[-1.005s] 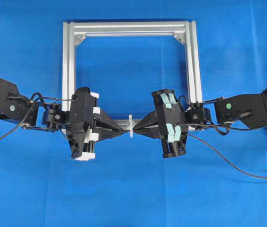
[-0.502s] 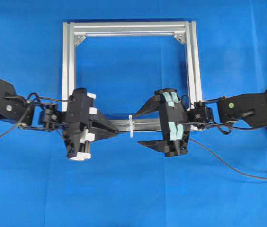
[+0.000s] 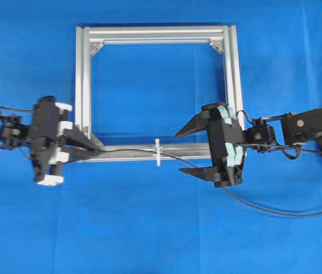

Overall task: Insert the wire through the string loop located in the center.
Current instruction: 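Open the right gripper and pull the cable through with the left gripper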

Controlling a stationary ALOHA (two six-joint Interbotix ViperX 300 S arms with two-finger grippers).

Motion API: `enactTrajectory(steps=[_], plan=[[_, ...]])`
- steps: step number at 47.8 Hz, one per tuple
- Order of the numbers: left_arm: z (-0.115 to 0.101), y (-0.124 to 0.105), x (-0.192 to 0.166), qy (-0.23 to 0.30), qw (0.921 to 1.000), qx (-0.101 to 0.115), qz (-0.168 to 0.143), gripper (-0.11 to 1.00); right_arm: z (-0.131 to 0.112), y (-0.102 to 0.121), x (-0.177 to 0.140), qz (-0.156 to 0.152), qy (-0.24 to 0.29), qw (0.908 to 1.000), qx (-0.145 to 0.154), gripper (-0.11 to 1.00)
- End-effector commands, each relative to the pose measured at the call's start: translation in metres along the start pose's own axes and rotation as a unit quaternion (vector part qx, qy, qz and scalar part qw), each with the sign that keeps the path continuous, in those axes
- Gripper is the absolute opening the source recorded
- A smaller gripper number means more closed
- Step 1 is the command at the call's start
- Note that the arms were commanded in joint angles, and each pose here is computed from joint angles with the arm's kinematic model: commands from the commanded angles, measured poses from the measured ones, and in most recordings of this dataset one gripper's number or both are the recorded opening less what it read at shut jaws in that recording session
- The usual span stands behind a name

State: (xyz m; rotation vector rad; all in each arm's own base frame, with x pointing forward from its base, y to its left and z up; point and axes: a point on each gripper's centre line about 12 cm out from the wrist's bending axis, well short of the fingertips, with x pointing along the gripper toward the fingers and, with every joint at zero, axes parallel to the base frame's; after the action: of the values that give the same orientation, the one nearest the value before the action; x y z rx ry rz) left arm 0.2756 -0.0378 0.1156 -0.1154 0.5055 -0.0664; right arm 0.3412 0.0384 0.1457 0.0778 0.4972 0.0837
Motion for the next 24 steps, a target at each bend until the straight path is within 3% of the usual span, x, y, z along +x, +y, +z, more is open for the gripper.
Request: enactTrajectory(steps=[1, 24], plan=[[0.002, -0.001, -0.012, -0.013, 0.9999, 0.001, -0.004, 0.09, 0.01, 0.002, -0.004, 0.003, -0.018, 0.9998, -0.002, 0.89], [-0.021, 0.001, -0.041, 0.038, 0.9993, 0.002, -0.004, 0.09, 0.015, 0.003, -0.004, 0.004, -0.025, 0.9997, -0.003, 0.89]])
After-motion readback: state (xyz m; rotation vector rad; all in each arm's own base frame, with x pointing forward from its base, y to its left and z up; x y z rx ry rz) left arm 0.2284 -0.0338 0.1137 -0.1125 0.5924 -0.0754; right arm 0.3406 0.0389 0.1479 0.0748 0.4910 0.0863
